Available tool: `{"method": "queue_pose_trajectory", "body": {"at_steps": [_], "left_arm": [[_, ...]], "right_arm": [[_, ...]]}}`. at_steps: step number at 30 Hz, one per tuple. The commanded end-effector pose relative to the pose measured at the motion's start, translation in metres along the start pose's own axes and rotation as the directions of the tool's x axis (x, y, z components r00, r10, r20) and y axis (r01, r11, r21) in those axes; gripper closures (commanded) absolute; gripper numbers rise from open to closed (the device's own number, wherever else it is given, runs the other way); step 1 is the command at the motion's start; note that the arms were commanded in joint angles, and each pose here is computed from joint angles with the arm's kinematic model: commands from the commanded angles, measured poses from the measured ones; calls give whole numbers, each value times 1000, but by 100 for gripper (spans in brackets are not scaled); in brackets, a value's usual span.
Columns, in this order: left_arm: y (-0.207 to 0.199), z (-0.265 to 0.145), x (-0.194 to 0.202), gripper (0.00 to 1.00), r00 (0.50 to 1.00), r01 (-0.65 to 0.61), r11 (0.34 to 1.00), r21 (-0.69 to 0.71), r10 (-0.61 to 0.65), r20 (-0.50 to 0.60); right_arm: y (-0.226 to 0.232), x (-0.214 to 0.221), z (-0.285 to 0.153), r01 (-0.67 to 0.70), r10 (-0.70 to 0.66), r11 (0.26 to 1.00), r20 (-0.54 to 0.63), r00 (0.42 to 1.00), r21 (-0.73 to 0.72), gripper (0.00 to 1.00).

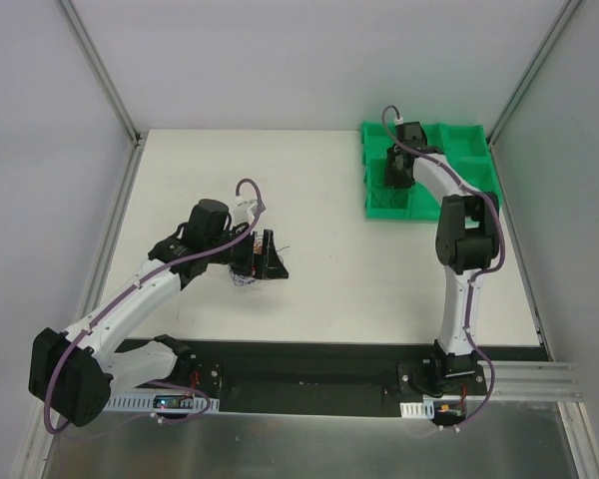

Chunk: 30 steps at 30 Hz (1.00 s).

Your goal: Untangle the cables

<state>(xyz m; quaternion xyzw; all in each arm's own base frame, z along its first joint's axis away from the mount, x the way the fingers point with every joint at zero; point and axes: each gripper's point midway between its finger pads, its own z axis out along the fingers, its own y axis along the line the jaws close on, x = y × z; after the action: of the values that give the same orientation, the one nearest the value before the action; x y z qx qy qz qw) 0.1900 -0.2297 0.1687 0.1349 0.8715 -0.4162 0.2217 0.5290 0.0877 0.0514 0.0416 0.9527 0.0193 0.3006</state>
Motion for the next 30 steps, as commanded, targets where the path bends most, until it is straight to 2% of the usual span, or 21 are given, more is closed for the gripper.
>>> {"method": "queue_pose_trajectory", "body": {"at_steps": [1,7,11,16,20,23,26,28,30], "left_arm": [[-10,-1,0,16,1000,-18,999,35,17,8],[-9,1,0,16,1000,-21,999,34,21,0],[-8,1,-1,16,1000,-22,999,31,22,4],[-6,0,-1,16,1000,-28,1000,15,28,14],[8,2,-4,15,999,-11,998,-56,13,38],[18,1,-9,14,997,20,993,-118,-11,76],[35,-5,-15,13,987,85,973,-214,-54,150],[52,-14,-16,11,972,154,942,-299,-90,217],[75,-25,-13,6,947,239,891,-387,-125,297]], "right_arm": [[3,-57,-87,-18,25,999,156,987,-50,63],[-1,-62,-115,-29,41,997,191,981,-69,44],[15,-55,-119,0,26,988,166,986,-155,41],[30,-29,-128,42,-10,976,148,989,-214,42],[32,-3,-132,35,-4,973,138,990,-227,48],[32,13,-125,77,-52,978,130,990,-193,52],[19,23,-117,82,-73,990,85,994,-111,62],[21,27,-127,120,-113,991,98,989,-65,62],[39,29,-151,206,-200,978,154,968,-28,57]]}}
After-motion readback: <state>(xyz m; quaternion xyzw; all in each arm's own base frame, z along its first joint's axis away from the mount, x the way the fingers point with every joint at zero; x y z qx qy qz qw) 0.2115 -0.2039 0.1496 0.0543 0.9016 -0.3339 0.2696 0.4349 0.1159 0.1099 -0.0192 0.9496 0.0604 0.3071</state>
